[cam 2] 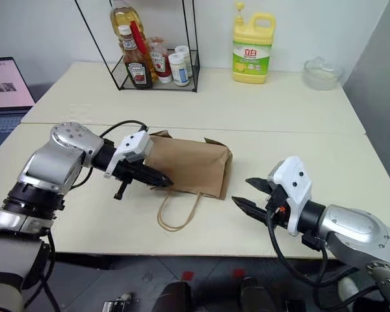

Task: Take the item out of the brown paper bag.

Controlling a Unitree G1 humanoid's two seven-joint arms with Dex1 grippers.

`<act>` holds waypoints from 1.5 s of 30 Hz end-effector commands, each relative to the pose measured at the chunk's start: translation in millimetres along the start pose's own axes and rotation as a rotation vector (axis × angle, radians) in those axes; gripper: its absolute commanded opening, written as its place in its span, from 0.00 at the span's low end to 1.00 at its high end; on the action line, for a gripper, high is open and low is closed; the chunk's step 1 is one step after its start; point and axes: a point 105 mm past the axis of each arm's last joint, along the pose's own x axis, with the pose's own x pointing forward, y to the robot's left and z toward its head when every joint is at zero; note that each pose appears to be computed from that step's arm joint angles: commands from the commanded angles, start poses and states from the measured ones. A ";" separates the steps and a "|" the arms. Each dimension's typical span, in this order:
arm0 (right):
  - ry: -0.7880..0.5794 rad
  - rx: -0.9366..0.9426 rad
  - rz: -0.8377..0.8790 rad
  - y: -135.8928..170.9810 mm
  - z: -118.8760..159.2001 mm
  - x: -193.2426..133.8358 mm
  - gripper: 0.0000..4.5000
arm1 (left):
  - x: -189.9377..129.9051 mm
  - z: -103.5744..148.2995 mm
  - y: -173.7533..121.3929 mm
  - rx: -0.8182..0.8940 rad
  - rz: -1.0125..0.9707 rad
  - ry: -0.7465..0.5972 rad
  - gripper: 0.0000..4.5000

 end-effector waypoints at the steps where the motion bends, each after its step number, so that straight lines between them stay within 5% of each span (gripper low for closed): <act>1: -0.045 -0.068 0.000 0.7 7.8 -0.9 0.58 | -22.4 19.5 5.7 0.171 0.118 -0.018 0.00; 4: -0.059 -0.077 0.030 4.2 8.5 0.3 0.58 | -28.2 19.1 2.4 0.264 0.122 0.003 0.00; 7: -0.050 -0.084 0.064 9.5 5.6 1.8 0.58 | -31.2 6.7 -7.1 0.343 0.082 0.056 0.13; 14: -0.041 -0.086 0.088 13.2 1.4 5.1 0.58 | -27.8 -24.7 -18.6 0.554 0.018 0.158 0.60; 22: -0.022 -0.082 0.091 16.9 -3.9 5.0 0.58 | -10.2 -38.6 -24.2 0.700 -0.067 0.182 0.60; 45: 0.017 -0.110 0.118 21.9 -8.7 10.4 0.58 | 37.9 -41.0 -28.3 0.766 -0.096 0.054 0.60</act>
